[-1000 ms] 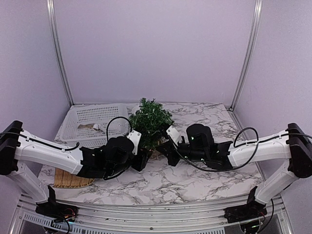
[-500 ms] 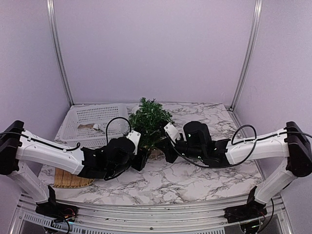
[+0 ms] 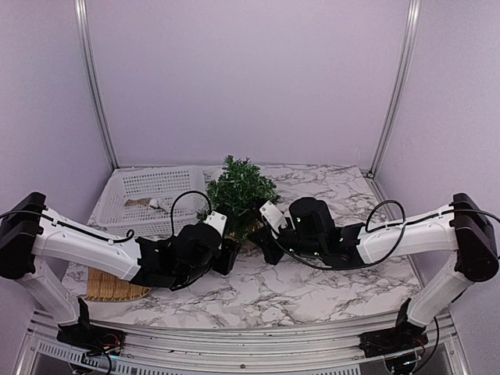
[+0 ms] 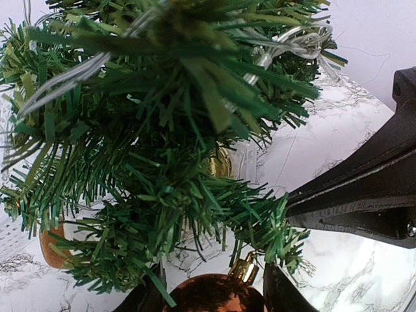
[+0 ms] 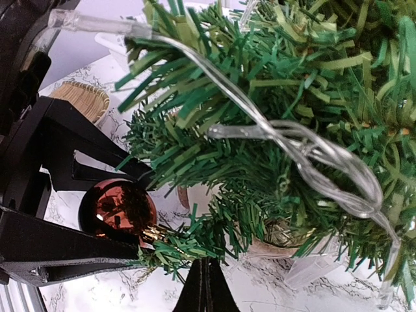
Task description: Decorate the small christmas tree
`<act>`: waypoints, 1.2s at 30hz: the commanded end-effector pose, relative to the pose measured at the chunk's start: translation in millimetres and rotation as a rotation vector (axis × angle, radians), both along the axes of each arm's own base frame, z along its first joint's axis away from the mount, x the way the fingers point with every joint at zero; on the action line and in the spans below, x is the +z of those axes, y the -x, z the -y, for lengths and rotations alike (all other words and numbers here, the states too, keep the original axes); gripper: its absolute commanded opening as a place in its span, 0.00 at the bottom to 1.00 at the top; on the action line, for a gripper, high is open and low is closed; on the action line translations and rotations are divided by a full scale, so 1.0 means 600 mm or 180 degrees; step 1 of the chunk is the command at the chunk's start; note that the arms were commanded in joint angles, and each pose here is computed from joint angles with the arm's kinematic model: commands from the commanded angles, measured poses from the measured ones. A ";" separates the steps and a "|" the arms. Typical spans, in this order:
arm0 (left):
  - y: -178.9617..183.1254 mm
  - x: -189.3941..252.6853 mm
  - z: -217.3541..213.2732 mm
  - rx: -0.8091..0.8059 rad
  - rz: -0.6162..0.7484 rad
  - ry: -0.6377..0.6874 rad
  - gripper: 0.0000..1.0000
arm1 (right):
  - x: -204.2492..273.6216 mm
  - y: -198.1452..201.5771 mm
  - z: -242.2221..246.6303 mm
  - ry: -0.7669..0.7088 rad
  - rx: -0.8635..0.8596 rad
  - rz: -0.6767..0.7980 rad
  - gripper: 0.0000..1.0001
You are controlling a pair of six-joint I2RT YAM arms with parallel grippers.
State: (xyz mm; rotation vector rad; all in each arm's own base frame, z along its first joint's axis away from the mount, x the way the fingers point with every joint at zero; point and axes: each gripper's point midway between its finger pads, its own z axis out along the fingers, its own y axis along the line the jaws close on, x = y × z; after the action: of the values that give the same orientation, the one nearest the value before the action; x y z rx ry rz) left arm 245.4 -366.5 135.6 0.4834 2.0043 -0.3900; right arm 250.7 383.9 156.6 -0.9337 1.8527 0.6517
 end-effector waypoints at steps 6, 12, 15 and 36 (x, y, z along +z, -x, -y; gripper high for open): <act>-0.009 0.010 -0.003 0.0055 0.0026 -0.0042 0.46 | 0.036 -0.006 -0.017 -0.0157 -0.0007 0.0058 0.00; -0.005 0.011 -0.008 0.0058 0.0009 -0.0022 0.54 | 0.035 -0.005 -0.018 -0.0155 0.0003 0.0052 0.00; -0.001 0.013 -0.011 0.0034 0.0001 -0.0012 0.59 | 0.035 -0.005 -0.017 -0.0155 0.0000 0.0052 0.00; 0.043 0.068 -0.064 -0.0145 -0.0144 0.0242 0.71 | 0.057 0.025 -0.002 -0.0268 0.0171 0.0025 0.22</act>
State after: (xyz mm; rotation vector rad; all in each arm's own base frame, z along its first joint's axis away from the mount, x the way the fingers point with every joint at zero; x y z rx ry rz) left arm 226.1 -338.4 166.3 0.4728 2.0164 -0.4832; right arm 242.9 387.9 178.4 -0.9311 1.8126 0.7304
